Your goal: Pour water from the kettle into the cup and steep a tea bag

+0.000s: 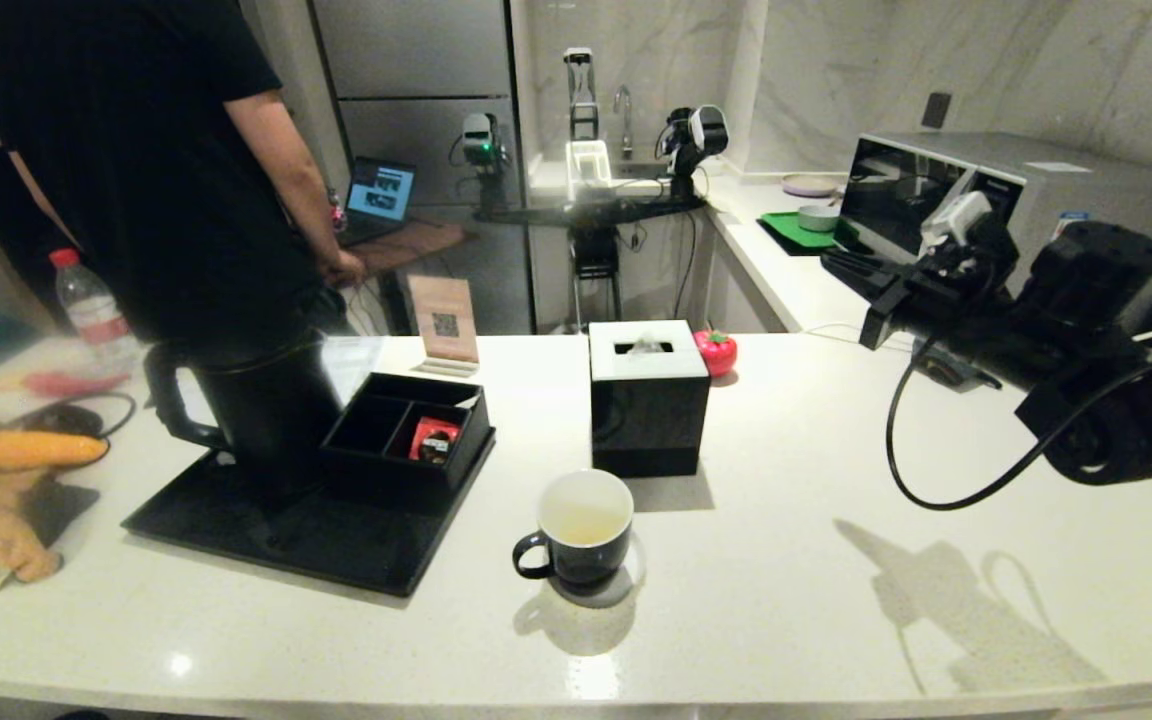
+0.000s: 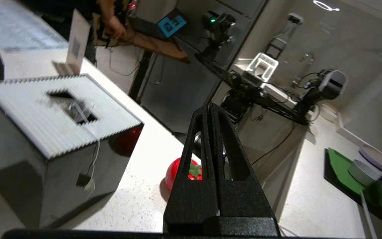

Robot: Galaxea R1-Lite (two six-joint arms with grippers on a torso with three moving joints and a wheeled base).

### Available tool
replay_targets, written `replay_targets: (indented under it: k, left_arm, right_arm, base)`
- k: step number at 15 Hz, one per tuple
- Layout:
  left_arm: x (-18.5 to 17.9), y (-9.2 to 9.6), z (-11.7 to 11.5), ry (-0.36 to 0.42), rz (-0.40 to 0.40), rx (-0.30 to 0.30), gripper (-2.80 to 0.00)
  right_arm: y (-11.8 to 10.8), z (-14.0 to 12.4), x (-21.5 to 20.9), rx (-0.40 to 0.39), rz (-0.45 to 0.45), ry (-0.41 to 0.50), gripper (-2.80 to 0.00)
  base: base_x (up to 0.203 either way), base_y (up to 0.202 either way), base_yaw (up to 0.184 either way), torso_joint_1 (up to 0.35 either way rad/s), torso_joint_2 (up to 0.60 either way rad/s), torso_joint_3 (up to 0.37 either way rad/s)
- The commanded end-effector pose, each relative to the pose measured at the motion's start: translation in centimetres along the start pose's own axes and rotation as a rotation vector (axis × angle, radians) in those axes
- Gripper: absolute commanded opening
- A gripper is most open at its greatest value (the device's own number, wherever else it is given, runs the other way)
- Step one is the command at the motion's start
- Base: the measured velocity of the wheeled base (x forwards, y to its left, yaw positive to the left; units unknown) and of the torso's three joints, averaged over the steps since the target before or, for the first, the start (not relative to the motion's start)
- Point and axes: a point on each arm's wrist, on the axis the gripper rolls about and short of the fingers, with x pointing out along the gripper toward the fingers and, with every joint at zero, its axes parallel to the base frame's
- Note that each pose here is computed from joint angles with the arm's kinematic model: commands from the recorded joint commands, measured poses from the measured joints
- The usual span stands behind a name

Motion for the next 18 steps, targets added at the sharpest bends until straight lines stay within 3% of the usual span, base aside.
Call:
replay_targets:
  k: [1,8,13,15,17,18]
  left_arm:
    - [0.0,0.0,0.0,0.000,0.001,-0.001,-2.80]
    - [0.0,0.0,0.0,0.000,0.001,-0.001,-2.80]
    - [0.0,0.0,0.0,0.000,0.001,-0.001,-2.80]
    - [0.0,0.0,0.0,0.000,0.000,-0.001,-2.80]
    - [0.0,0.0,0.0,0.000,0.001,-0.001,-2.80]
    - [0.0,0.0,0.0,0.000,0.001,-0.001,-2.80]
  right_arm:
    - [-0.5,2.8,-0.9,0.018,-0.064,-0.021,-2.80]
    - [-0.7,8.5,-3.6,0.216,-0.123,0.048,-2.80]
    - [0.9,10.6,-5.8,0.244,-0.124,0.061,-2.80]
    - [2.1,12.3,-6.8,0.254,-0.092,0.053,-2.80]
    - [3.4,13.6,-7.7,0.272,-0.037,0.106,-2.80]
    - [3.6,13.5,-7.7,0.242,-0.024,0.121,-2.80]
  base:
    - [0.000,0.000,0.000,0.000,0.00,0.000]
    - [0.000,0.000,0.000,0.000,0.00,0.000]
    - [0.000,0.000,0.000,0.000,0.00,0.000]
    - [0.000,0.000,0.000,0.000,0.00,0.000]
    - [0.000,0.000,0.000,0.000,0.00,0.000]
    - [0.000,0.000,0.000,0.000,0.00,0.000]
